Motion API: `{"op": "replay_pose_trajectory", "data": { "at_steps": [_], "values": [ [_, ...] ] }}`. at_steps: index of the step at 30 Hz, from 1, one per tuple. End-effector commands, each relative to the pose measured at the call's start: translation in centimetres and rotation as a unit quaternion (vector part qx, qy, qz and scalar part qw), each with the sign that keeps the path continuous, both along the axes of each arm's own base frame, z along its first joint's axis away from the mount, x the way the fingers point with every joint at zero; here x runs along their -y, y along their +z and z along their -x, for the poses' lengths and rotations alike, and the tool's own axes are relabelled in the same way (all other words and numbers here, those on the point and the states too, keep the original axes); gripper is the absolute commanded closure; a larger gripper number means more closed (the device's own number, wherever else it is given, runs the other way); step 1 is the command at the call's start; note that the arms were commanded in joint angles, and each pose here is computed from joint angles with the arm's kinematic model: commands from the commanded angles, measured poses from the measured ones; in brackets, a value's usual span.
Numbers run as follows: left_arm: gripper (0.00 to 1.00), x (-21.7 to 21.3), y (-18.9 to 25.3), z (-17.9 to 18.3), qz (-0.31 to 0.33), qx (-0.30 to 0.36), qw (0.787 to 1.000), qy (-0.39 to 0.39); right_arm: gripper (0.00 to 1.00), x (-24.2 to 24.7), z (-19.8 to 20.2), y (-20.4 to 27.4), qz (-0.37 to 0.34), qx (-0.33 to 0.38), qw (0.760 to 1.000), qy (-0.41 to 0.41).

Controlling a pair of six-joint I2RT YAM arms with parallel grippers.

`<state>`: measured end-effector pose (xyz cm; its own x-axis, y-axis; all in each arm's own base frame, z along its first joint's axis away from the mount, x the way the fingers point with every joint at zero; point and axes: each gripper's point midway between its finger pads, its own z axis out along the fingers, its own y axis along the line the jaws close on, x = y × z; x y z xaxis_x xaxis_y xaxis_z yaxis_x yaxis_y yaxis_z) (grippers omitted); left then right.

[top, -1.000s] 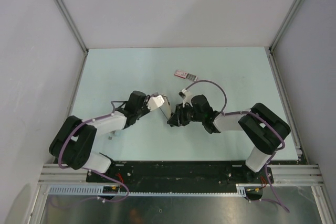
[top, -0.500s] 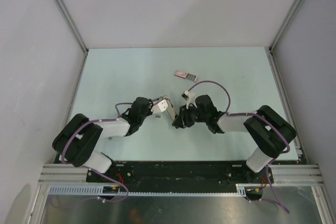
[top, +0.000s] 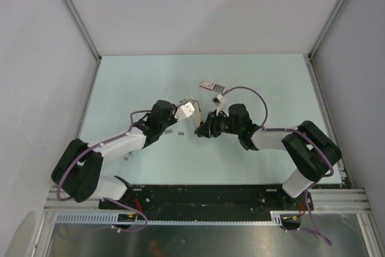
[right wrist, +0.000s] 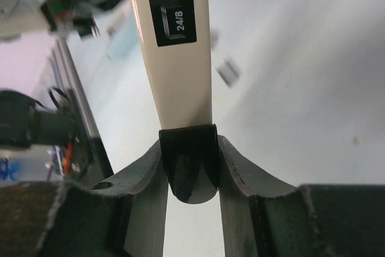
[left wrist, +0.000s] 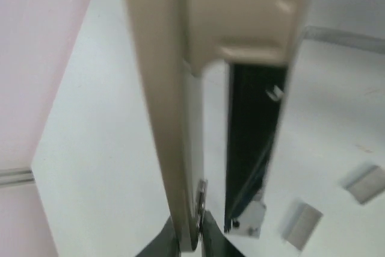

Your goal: Unload the staples from the stapler

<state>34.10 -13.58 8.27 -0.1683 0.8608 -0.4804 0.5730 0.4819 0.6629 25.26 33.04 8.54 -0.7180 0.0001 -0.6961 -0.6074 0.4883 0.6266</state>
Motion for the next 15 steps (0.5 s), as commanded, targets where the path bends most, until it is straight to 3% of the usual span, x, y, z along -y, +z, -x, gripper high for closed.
{"op": "replay_pose_trajectory", "data": {
  "at_steps": [1, 9, 13, 15],
  "values": [
    [0.85, 5.0, 6.2, 1.0, 0.138, -0.029, 0.989, -0.049, 1.00, -2.1, -5.2, 9.1, -0.129, 0.043, 0.988, -0.072],
    [0.68, 8.5, 6.5, 4.5, 0.235, -0.149, 0.956, -0.096, 1.00, -7.4, -8.6, 12.9, -0.194, 0.036, 0.977, -0.077],
    [0.48, 7.1, 6.9, 4.0, 0.288, -0.178, 0.939, -0.060, 1.00, -8.7, -10.2, 12.6, -0.178, 0.035, 0.979, -0.091],
    [0.43, 5.5, 7.8, 2.9, 0.319, -0.178, 0.931, -0.031, 1.00, -8.7, -11.0, 12.0, -0.164, 0.035, 0.981, -0.100]
  ]
}}
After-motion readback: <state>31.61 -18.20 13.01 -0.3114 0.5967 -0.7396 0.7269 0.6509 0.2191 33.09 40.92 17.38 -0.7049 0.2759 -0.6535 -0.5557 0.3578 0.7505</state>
